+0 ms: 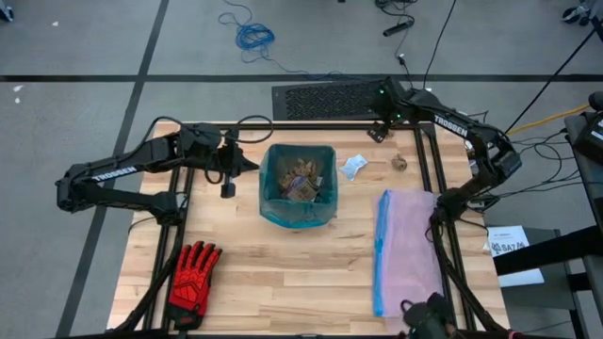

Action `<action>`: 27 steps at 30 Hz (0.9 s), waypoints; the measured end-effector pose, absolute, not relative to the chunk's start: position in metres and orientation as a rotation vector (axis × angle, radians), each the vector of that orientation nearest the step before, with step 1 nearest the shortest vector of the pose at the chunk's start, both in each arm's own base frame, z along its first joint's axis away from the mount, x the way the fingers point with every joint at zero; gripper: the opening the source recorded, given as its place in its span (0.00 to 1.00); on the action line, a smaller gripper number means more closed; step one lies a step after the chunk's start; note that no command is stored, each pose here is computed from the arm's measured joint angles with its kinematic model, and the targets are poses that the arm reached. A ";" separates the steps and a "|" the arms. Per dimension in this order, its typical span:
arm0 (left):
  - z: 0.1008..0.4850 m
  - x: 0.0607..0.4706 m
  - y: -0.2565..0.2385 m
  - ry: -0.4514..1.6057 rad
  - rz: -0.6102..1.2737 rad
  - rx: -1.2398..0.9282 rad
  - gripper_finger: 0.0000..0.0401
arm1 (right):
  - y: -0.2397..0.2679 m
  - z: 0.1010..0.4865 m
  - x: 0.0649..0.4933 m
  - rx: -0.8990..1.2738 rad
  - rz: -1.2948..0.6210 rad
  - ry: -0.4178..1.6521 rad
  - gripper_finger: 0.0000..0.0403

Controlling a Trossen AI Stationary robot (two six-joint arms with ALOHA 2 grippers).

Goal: Place trash/remove bag and relplace
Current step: Put the brown napkin in the trash bin

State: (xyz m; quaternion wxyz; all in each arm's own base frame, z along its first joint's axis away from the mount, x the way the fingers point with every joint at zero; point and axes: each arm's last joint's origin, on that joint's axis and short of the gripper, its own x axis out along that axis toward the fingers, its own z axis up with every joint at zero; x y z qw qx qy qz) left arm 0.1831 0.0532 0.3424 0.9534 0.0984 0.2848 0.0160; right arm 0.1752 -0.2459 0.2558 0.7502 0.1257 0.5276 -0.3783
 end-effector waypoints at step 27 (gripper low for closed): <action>0.342 0.183 0.053 0.583 0.030 0.196 0.00 | -0.291 0.137 0.153 0.429 -0.842 1.317 0.33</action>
